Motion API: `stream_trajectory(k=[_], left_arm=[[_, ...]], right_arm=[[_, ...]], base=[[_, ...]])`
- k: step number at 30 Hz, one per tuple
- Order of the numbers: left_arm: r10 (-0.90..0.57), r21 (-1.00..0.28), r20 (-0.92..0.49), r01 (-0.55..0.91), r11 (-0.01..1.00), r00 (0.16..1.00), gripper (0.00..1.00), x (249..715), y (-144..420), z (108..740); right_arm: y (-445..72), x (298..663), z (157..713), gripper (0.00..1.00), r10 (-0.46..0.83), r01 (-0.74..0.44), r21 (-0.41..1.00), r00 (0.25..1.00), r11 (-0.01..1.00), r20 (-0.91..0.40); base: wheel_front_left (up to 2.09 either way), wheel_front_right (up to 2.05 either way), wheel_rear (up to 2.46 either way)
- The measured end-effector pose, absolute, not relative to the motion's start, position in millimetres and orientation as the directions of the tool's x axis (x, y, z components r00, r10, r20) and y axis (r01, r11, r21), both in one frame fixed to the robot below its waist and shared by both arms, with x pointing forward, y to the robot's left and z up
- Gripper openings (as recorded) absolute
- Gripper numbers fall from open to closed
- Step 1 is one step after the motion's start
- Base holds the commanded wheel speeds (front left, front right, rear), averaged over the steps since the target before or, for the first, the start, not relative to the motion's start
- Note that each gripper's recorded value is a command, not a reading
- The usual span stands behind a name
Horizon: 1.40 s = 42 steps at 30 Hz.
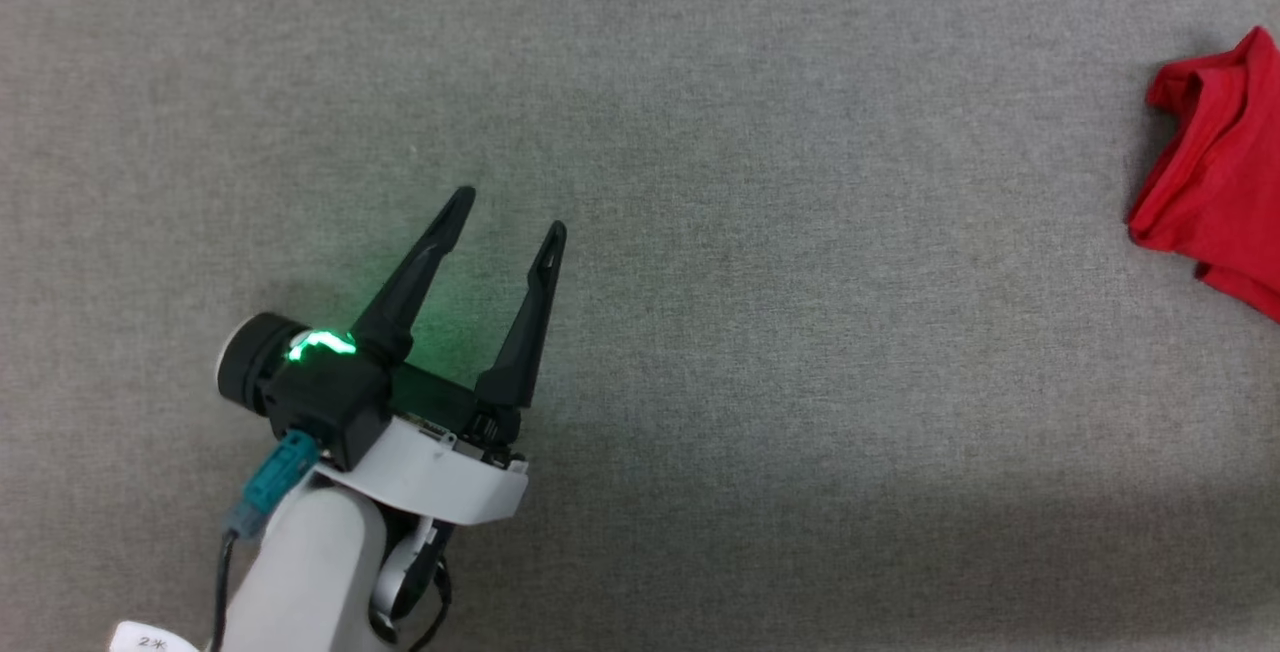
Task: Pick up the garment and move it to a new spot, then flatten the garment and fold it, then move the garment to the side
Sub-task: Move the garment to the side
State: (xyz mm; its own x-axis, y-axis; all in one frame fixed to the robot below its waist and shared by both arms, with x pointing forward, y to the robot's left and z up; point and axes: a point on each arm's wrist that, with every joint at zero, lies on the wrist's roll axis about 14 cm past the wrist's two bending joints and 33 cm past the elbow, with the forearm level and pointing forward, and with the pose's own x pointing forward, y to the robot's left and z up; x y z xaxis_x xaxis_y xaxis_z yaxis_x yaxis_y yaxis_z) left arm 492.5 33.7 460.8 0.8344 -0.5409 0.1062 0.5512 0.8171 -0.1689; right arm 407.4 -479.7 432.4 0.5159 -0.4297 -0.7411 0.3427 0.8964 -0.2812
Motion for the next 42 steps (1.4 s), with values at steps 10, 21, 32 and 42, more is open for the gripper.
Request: stream_trajectory(k=[10, 21, 32, 42], left_arm=[[-0.522, -0.169, 0.087, 0.529, 0.832, 0.849, 1.0, 494.1, 43.9, 453.6], [-0.494, -0.176, 0.089, 0.502, 0.847, 0.865, 1.0, 487.5, 52.2, 462.0], [-0.462, -0.171, 0.146, 0.482, 0.859, 0.875, 1.0, 464.9, 57.7, 499.1], [-0.405, -0.161, 0.201, 0.438, 0.884, 0.892, 1.0, 433.6, 74.5, 532.7]], right_arm=[[-464.5, 407.8, 394.6, 0.0, -0.389, 0.376, -0.232, 0.422, 0.897, -0.819], [-463.4, 416.9, 403.3, 1.0, -0.406, 0.396, -0.234, 0.435, 0.888, -0.804], [-471.2, 422.4, 485.2, 1.0, -0.457, 0.389, -0.263, 0.58, 0.883, -0.675], [-426.4, 420.3, 547.0, 1.0, -0.345, 0.25, -0.282, 0.864, 0.926, -0.367]], base=[[0.0, 0.0, 0.0], [0.0, 0.0, 0.0], [0.0, 0.0, 0.0], [0.0, 0.0, 0.0]])
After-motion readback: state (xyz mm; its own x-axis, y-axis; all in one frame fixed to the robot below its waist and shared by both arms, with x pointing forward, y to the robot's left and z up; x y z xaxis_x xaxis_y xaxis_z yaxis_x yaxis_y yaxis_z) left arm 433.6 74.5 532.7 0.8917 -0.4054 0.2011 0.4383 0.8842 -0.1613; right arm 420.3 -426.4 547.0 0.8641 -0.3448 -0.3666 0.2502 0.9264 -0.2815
